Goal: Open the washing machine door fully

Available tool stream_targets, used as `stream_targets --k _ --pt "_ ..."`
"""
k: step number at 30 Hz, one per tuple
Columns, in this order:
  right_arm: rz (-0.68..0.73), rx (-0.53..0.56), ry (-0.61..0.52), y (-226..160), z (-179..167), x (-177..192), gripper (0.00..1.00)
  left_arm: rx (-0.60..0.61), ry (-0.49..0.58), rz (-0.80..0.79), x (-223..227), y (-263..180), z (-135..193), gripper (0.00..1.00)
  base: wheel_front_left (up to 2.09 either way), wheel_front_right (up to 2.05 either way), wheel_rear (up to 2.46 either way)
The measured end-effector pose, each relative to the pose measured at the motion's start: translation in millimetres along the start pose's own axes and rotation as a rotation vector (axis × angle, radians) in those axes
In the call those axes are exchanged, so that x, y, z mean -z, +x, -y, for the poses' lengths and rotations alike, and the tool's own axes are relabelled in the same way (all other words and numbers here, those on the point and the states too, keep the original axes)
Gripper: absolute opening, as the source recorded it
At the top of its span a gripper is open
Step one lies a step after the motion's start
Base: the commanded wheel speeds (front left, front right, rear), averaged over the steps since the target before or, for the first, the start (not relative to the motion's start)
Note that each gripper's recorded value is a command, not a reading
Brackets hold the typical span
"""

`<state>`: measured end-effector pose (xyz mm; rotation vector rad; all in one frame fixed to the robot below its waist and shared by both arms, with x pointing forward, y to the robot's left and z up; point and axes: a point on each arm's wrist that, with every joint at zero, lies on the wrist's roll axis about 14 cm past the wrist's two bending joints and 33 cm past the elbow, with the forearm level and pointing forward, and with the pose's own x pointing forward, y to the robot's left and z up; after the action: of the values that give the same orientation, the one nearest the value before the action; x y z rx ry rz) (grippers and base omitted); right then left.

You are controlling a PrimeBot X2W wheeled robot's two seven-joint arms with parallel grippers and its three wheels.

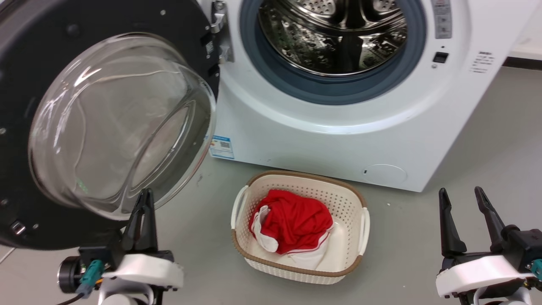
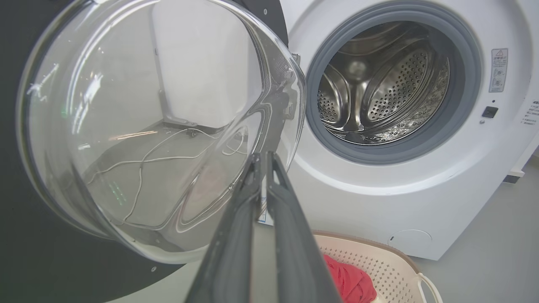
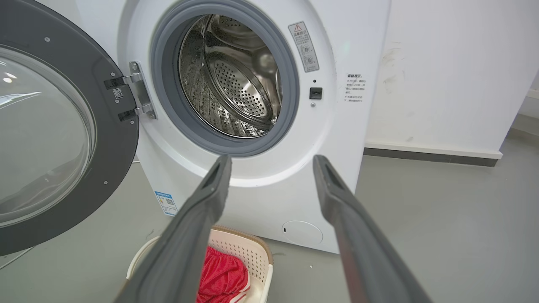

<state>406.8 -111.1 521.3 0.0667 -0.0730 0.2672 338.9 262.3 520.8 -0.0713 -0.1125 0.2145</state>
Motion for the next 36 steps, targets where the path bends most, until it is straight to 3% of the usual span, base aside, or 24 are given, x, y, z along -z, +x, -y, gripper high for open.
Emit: stream_targets --k 3,5,6,17,36 --pt "0.007 0.042 -0.007 -8.9 13.1 -2.9 1.00 0.082 -0.021 0.006 0.4 11.4 29.3 0.59 0.00 0.00 0.00" --pt "0.008 0.070 -0.011 -15.4 21.9 -4.2 1.00 0.127 -0.026 0.006 1.0 18.2 44.3 0.97 0.00 0.00 0.00" --pt "0.010 0.084 -0.013 -18.6 26.0 -4.9 1.00 0.144 -0.027 0.009 0.6 21.2 50.8 1.00 0.00 0.00 0.00" --pt "0.009 0.181 -0.019 -46.2 53.2 -5.1 1.00 0.259 -0.005 -0.006 9.7 39.0 97.4 1.00 0.00 0.00 0.00" --pt "-0.003 0.185 -0.014 -42.2 55.5 0.2 1.00 0.245 0.002 -0.010 13.3 45.2 95.9 1.00 0.00 0.00 0.00"
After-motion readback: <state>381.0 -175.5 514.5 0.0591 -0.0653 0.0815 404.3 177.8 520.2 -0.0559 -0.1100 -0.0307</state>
